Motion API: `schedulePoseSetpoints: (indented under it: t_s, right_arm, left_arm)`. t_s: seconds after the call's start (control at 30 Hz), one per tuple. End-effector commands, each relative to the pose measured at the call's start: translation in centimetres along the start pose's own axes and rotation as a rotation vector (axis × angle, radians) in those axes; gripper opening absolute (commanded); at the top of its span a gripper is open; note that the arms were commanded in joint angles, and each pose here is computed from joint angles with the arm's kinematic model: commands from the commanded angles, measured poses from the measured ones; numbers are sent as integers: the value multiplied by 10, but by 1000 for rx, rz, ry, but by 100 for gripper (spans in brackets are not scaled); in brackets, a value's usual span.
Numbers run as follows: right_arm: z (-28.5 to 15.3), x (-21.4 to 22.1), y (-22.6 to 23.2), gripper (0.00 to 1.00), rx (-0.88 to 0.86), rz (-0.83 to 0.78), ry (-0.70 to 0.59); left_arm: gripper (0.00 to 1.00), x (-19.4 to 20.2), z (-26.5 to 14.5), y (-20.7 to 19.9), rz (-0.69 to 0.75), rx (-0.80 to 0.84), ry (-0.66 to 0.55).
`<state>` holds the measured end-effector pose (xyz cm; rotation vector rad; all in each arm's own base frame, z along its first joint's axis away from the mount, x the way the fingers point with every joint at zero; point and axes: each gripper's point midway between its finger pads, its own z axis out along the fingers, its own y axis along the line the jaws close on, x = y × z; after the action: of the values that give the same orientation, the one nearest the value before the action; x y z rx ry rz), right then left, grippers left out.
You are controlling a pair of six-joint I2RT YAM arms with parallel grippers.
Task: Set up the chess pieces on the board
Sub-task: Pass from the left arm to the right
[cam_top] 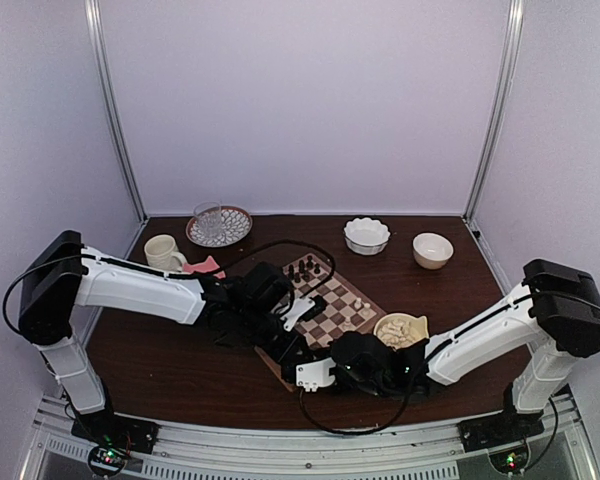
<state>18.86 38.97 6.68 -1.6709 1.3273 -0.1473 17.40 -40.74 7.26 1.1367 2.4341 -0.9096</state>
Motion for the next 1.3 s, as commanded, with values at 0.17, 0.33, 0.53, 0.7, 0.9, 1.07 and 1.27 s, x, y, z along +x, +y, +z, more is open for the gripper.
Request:
schedulePoseSetpoints:
  t_s: [0.17,0.33,0.53,0.7,0.9,1.07,1.27]
  right_arm:
    - [-6,-16,-16,16,41,93,-46]
    - [-7,-19,-19,8,41,127,-59]
    - [-10,-19,-27,8,37,195,-82]
    - [-16,-21,-36,8,22,284,-126]
    - [-26,-27,-45,8,5,372,-189]
    - [-35,-35,-52,8,-7,432,-238]
    - [-37,-41,-51,8,-27,455,-263]
  left_arm:
    - [24,-15,-3,-5,23,15,-65]
    - [27,-19,-11,-4,21,18,-107]
    - [33,-23,-19,-5,27,27,-158]
    - [35,-29,-30,-10,45,51,-232]
    - [42,-34,-53,-20,98,83,-342]
    - [42,-37,-72,-24,136,89,-432]
    - [40,-39,-82,-35,163,138,-490]
